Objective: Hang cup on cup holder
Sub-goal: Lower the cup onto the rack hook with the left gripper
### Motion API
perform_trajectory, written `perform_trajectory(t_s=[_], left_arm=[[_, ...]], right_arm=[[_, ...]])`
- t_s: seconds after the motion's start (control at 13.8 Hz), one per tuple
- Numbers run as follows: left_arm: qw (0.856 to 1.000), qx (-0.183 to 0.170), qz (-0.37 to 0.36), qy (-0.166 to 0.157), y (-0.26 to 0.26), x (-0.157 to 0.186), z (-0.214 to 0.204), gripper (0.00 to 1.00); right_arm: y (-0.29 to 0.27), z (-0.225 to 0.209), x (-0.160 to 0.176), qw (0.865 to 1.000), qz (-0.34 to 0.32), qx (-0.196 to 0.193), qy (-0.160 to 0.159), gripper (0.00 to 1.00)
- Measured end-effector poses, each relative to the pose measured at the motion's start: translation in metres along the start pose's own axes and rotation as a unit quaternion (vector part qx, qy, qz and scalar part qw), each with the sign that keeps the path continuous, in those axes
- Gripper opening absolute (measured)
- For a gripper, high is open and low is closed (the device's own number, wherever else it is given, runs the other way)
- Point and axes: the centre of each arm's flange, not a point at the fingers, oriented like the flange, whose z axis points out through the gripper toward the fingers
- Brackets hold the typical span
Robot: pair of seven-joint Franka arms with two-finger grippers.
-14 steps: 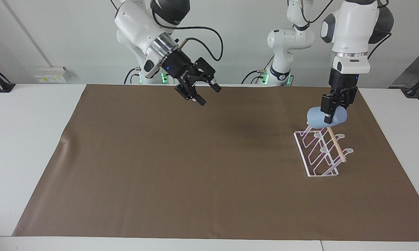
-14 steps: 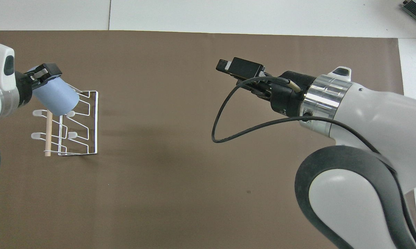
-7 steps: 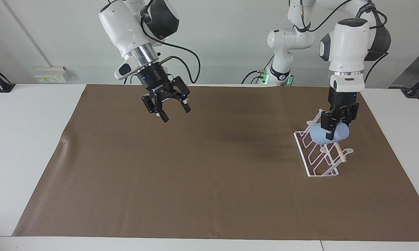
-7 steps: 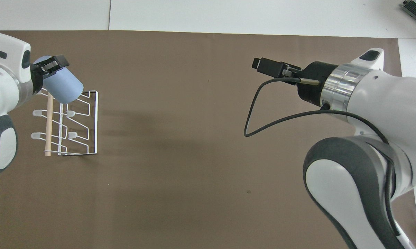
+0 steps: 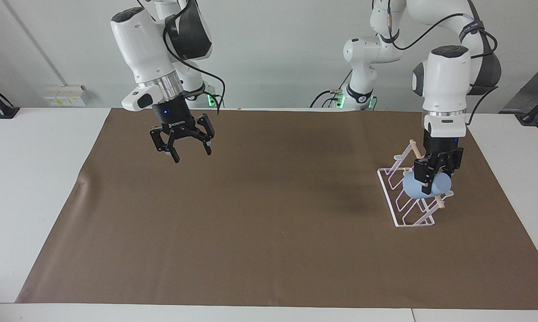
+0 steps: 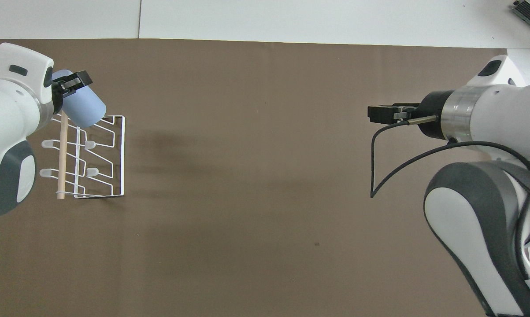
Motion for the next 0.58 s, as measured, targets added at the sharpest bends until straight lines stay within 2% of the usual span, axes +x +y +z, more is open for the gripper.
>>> perform_trajectory(t_s=[0.22, 0.58], left_arm=[[1.0, 0.002, 0.01, 0.003, 0.0, -0.005, 0.006, 0.73], [1.0, -0.003, 0.019, 0.003, -0.002, -0.019, 0.02, 0.73]], right_arm=[[0.036, -0.004, -0.007, 0.997, -0.034, -0.056, -0.04, 0.94], [0.052, -0.012, -0.018, 0.99, -0.03, -0.074, -0.114, 0.96]])
